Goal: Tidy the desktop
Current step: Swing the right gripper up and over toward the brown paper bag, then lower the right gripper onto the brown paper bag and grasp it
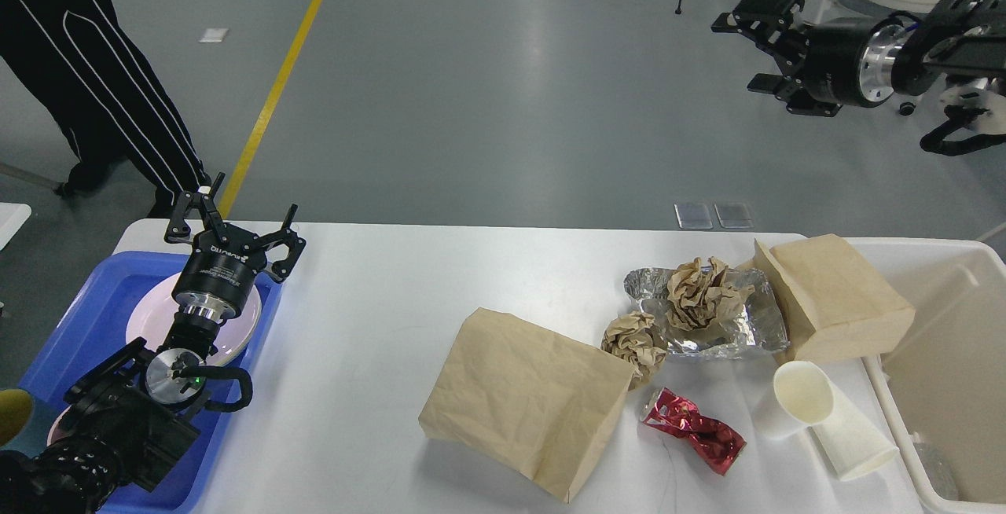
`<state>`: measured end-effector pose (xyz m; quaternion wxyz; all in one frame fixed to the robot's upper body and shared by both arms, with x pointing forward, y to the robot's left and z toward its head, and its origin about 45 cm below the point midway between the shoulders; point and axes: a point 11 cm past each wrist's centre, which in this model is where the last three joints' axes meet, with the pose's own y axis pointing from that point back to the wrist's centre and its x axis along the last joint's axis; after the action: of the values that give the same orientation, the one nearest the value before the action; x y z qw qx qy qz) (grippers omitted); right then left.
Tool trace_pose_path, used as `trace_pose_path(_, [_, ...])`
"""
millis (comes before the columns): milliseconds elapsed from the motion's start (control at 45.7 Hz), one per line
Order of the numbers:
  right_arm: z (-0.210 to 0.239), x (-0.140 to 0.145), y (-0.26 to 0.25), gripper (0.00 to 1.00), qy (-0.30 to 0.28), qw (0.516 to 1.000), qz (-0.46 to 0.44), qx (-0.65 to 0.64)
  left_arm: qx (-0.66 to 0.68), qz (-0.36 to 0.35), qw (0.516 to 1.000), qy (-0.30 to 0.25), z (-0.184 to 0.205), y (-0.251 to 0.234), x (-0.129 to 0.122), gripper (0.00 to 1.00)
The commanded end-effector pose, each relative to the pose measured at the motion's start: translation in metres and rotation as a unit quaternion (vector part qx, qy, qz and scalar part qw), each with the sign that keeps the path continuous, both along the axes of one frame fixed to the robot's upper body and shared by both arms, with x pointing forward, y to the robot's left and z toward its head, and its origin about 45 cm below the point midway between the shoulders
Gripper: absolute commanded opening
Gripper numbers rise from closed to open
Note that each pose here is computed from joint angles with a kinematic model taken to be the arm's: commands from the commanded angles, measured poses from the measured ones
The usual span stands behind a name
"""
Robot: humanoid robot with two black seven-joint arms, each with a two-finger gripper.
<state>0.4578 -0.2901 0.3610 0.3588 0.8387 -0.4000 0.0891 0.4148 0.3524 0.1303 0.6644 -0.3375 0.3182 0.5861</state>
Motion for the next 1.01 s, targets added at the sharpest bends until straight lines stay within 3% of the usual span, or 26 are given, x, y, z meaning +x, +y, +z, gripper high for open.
trace_pose_path(0, [0.014,-0.01,0.014,1.0,0.005,1.0,0.014,0.004,0.0,0.0,1.0,0.0,0.0,0.0,0.0,0.99])
trace_pose_path(88, [0.014,-0.012,0.023,1.0,0.015,1.0,0.025,-0.013,0.0,0.0,1.0,0.0,0.0,0.0,0.0,0.99])
trace_pose_path(241, [-0.006,-0.054,0.016,1.0,0.129,0.978,0.029,-0.162,0.0,0.0,1.0,0.0,0.0,0.0,0.0,0.99])
trace_pose_path(438, [-0.016,-0.106,0.014,1.0,0.293,0.931,0.058,-0.207,0.0,0.0,1.0,0.0,0.0,0.0,0.0,0.99])
trace_pose_path(657, [-0.024,-0.151,0.03,1.0,0.359,0.907,0.091,-0.201,0.0,0.0,1.0,0.001,0.0,0.0,0.0,0.99])
trace_pose_path(986, [-0.059,-0.16,0.024,1.0,0.4,0.912,0.001,-0.095,0.0,0.0,1.0,0.001,0.0,0.0,0.0,0.99])
